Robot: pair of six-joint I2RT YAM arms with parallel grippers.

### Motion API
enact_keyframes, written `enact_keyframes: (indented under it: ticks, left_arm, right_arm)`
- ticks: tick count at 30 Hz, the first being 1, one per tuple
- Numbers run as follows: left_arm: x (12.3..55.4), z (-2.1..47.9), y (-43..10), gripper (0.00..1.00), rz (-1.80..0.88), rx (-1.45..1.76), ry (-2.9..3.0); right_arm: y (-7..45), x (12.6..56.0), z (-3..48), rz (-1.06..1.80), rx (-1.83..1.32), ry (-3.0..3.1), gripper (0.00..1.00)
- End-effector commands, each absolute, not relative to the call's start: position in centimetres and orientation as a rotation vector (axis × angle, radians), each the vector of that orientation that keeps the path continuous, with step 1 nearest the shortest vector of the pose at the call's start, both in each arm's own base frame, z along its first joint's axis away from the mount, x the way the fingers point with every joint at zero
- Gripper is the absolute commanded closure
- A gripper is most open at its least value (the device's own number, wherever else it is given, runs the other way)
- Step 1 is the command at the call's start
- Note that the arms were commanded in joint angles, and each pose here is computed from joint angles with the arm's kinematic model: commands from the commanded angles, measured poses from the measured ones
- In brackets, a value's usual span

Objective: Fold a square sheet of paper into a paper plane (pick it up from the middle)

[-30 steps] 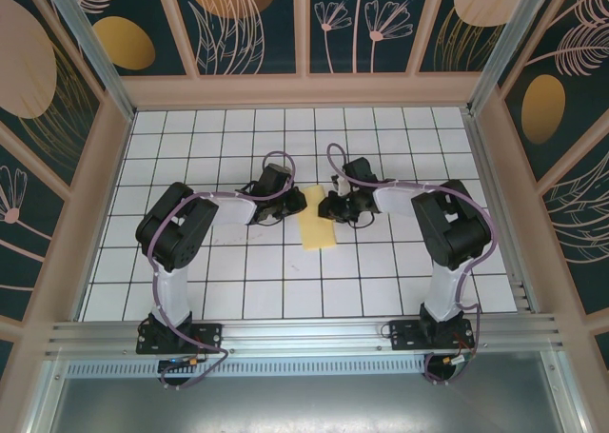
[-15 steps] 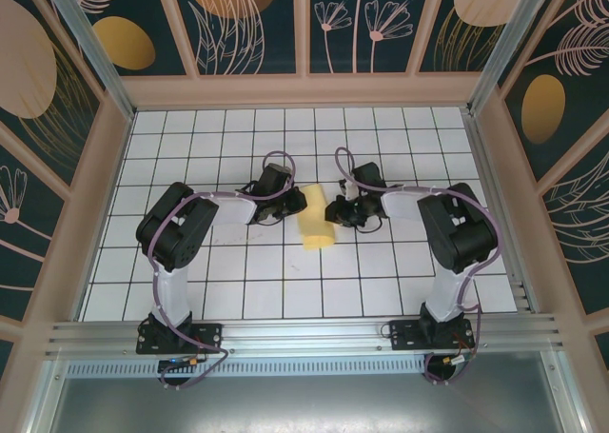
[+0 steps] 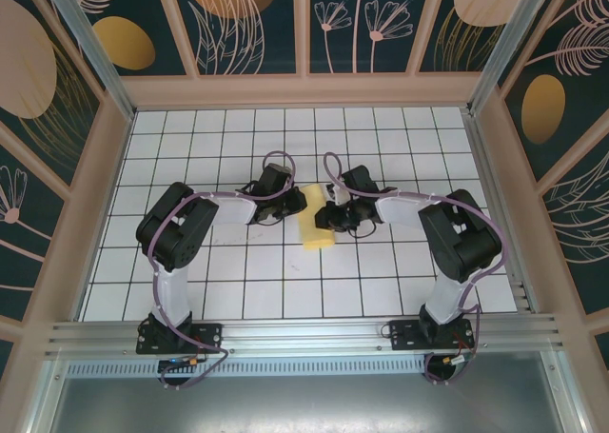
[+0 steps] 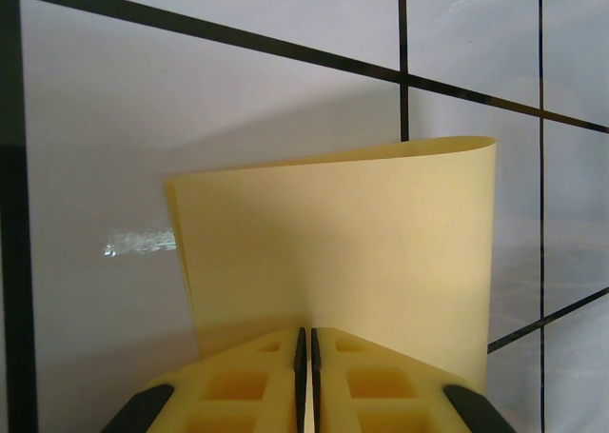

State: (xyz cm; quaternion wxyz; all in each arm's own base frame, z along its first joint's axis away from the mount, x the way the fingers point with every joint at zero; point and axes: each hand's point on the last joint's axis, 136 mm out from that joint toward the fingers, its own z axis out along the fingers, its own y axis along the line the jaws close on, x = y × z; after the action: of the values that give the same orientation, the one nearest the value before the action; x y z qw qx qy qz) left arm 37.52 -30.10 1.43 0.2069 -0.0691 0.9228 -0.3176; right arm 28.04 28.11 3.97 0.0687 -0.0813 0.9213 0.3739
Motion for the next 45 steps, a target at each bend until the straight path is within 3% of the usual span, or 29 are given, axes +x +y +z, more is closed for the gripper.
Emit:
enact_keyframes:
  ticks: [1,29,37,45]
  left_arm:
    - [35.1,-4.0,-27.7,0.85,-0.698,-0.241,2.734]
    - [35.2,-3.7,-27.7,0.84,-0.696,-0.238,2.727]
    - [35.4,-3.2,-28.0,0.84,-0.723,-0.226,2.712]
    - [35.4,-3.0,-28.3,0.84,-0.738,-0.215,2.706]
  right_arm:
    - [27.3,26.7,2.9,1.078,-0.286,2.835,0.77]
    - [21.3,21.7,-0.4,0.915,-0.096,2.998,0.78]
    - [24.5,26.9,6.3,1.053,-0.132,2.737,0.78]
    - [26.3,32.5,5.6,1.011,-0.067,2.687,0.80]
